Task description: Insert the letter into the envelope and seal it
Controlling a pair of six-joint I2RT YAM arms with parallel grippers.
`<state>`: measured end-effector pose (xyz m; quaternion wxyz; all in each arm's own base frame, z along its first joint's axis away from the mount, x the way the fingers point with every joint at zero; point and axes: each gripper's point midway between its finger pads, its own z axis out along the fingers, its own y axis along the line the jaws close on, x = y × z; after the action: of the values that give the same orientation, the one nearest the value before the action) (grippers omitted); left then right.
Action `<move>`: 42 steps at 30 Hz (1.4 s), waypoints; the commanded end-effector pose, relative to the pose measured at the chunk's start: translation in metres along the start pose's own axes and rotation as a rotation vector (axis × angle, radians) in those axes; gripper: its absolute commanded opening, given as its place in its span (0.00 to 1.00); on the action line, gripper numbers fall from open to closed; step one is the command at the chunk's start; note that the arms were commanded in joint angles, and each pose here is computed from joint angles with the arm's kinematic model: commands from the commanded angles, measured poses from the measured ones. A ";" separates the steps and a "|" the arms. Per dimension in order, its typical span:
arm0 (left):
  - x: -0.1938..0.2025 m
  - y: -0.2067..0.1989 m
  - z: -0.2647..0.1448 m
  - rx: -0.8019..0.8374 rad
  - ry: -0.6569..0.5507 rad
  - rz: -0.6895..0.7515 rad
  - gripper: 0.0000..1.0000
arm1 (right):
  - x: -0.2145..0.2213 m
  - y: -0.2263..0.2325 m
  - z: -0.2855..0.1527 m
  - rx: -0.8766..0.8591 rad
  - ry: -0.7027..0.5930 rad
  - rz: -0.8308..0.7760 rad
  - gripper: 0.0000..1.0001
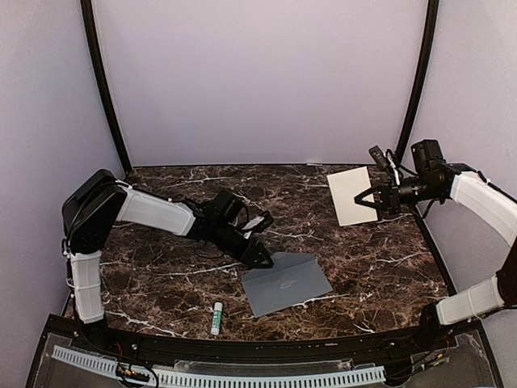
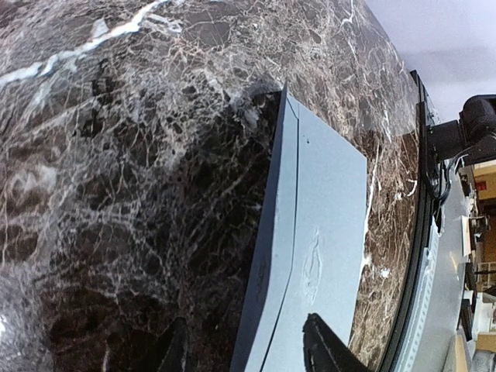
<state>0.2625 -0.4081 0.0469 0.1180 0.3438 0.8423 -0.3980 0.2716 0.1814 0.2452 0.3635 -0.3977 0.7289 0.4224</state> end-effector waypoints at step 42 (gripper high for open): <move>-0.025 -0.024 0.010 0.174 -0.192 -0.007 0.00 | 0.010 -0.015 0.006 0.010 0.024 0.026 0.00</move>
<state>0.2665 -0.4297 0.0406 0.1601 0.2835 0.8100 -0.4876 0.2791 0.1815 0.2295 0.3431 -0.3873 0.7416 0.4270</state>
